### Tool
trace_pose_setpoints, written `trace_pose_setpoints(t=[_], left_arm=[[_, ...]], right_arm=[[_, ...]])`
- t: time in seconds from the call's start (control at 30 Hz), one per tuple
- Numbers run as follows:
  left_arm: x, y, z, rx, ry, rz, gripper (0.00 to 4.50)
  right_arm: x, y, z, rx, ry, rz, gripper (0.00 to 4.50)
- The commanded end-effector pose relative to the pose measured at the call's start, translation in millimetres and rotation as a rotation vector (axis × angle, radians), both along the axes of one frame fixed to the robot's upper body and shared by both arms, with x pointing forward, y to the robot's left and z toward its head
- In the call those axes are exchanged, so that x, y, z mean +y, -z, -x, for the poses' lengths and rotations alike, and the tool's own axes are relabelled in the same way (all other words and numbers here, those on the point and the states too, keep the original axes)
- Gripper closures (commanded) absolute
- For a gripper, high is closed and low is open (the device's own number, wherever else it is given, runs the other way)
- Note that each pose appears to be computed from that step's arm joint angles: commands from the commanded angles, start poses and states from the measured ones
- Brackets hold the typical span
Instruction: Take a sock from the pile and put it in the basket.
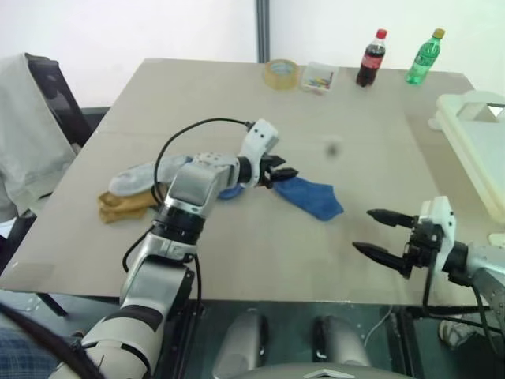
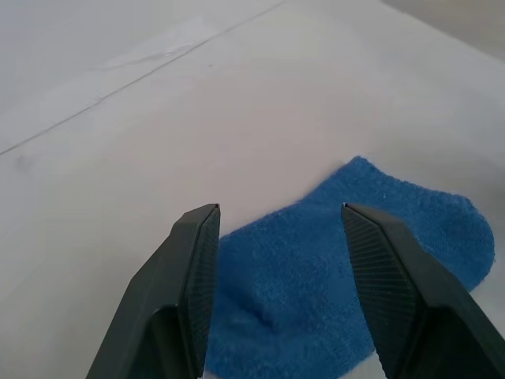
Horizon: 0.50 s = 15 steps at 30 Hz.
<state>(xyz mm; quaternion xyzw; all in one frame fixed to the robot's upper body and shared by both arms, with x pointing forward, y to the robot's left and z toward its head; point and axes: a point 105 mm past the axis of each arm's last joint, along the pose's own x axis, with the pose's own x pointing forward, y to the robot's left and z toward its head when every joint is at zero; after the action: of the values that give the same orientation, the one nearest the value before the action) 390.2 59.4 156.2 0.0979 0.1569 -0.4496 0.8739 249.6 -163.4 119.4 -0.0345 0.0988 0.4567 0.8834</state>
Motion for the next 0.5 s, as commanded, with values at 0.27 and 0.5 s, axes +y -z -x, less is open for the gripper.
trace_pose_setpoints(t=[0.27,0.5], left_arm=[[18.2,26.9,-29.3,-0.101,-0.073,-0.209,1.90],[15.5,37.4,-16.7,-0.066,-0.037,-0.205,1.78]], right_arm=[[16.4,24.1,-47.6,0.276,0.363,-0.151,0.00],[38.3,23.3,-53.9,0.359,0.357,-0.226,2.85]])
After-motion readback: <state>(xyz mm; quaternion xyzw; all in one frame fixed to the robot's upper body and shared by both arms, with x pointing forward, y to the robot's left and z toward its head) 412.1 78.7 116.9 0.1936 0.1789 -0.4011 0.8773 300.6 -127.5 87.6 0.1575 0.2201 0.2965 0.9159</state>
